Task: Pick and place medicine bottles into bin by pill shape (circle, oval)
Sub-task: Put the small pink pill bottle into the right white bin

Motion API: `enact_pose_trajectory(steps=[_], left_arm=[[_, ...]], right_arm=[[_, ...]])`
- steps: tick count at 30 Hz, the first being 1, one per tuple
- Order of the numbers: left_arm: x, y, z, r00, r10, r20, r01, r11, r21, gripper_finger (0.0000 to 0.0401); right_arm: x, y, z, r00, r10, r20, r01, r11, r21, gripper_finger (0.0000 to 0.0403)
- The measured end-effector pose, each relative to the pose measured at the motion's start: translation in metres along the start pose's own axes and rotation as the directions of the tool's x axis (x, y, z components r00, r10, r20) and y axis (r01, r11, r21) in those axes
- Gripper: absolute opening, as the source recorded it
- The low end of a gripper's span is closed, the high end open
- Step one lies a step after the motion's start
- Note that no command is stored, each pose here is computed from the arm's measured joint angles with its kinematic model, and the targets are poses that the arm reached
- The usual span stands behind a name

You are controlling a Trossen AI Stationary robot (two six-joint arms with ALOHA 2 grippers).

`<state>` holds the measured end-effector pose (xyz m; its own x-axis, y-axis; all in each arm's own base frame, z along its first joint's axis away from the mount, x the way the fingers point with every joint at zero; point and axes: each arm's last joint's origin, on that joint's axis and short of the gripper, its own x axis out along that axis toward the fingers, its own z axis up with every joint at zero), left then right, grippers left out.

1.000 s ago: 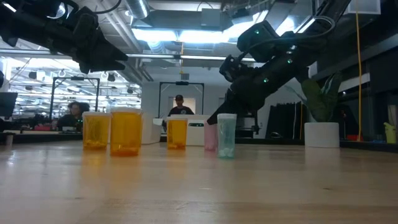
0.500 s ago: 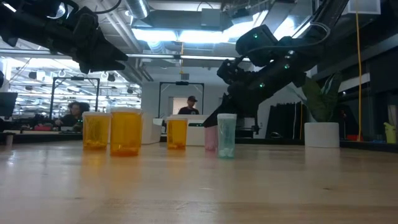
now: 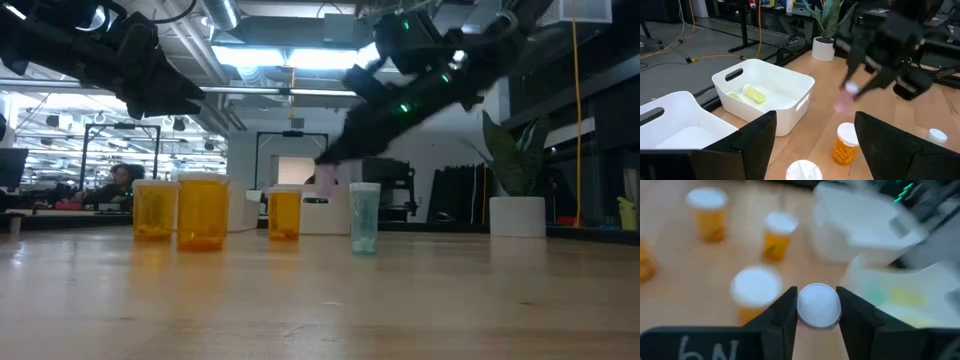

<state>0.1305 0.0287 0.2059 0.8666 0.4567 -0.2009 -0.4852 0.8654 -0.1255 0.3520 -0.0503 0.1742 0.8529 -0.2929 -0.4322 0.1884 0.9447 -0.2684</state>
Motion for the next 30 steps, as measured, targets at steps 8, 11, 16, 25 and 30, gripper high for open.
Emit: enact_pose_trajectory(steps=[8,11,16,25,30], left_arm=[[0.000,0.001,0.000,1.000,0.006,-0.004,-0.006,1.000,0.001,0.0260],[0.000,0.001,0.000,1.000,0.007,-0.004,-0.007,1.000,0.000,0.0260],[0.000,0.001,0.000,1.000,0.007,-0.004,-0.007,1.000,0.000,0.0260],[0.000,0.001,0.000,1.000,0.007,-0.004,-0.007,1.000,0.000,0.0260],[0.000,0.001,0.000,1.000,0.007,-0.004,-0.007,1.000,0.000,0.0260]], right_arm=[[0.002,-0.064,0.048,0.988,-0.135,0.082,0.135,0.991,-0.001,0.0114],[0.008,-0.088,0.052,0.988,-0.116,0.100,0.112,0.993,0.047,0.0115],[0.033,-0.112,0.034,0.994,-0.100,0.035,0.096,0.991,0.094,0.0117],[0.081,-0.128,0.007,0.990,-0.077,-0.118,0.093,0.986,0.140,0.0118],[0.092,-0.129,0.008,0.987,-0.063,-0.150,0.085,0.986,0.143,0.0119]])
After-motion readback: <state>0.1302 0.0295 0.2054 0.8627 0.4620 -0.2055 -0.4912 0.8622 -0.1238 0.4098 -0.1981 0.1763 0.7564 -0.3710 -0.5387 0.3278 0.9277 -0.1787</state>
